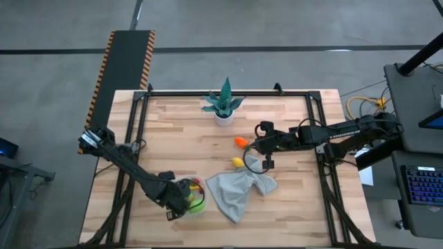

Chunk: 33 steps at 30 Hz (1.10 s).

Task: Pick and placing Produce into tupperware
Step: Put the pink peach in the transparent bin, then put the orange carrot in the transparent bin

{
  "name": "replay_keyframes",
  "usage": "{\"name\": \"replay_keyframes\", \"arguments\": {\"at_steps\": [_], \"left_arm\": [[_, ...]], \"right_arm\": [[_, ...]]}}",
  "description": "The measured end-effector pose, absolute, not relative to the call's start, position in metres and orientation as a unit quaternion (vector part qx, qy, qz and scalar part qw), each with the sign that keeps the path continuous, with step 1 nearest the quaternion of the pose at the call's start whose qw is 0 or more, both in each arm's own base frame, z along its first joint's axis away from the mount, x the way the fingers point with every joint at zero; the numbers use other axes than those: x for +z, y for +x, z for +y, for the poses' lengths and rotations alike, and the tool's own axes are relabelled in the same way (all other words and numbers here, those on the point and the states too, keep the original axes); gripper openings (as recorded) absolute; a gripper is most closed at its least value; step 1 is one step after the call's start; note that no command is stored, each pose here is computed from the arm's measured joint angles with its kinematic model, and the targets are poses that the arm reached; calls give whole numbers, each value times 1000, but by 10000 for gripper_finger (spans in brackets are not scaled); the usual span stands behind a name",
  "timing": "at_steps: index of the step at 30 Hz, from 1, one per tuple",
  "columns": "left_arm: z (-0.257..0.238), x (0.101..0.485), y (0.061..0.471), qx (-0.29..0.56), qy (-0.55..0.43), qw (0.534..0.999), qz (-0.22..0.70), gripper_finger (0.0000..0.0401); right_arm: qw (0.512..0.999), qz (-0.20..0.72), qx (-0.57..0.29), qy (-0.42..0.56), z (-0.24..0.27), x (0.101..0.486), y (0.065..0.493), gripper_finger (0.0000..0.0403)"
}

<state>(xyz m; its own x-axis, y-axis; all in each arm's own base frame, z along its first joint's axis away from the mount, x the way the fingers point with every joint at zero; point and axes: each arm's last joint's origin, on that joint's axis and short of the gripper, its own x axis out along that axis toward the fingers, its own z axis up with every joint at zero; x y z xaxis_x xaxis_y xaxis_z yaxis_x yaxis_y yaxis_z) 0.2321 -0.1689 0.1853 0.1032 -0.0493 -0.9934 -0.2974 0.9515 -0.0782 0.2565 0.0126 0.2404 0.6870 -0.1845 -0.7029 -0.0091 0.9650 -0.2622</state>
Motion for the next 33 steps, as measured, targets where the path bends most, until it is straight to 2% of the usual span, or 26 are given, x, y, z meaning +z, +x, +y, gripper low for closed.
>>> {"name": "replay_keyframes", "arguments": {"at_steps": [6, 10, 15, 23, 33], "left_arm": [[-168, 185, 233, 92, -127, 736, 659, 167], [-166, 187, 233, 84, -120, 739, 657, 195], [-155, 199, 238, 82, -98, 765, 632, 199], [-116, 247, 235, 96, 4, 851, 517, 200], [-76, 303, 203, 113, 13, 907, 406, 201]], "right_arm": [[910, 392, -48, -123, 13, 240, 256, 13], [910, 392, -48, -123, 13, 240, 256, 13], [911, 392, -48, -123, 13, 240, 257, 13], [912, 388, -49, -121, 13, 241, 257, 13], [918, 380, -58, -98, 13, 242, 258, 13]]}}
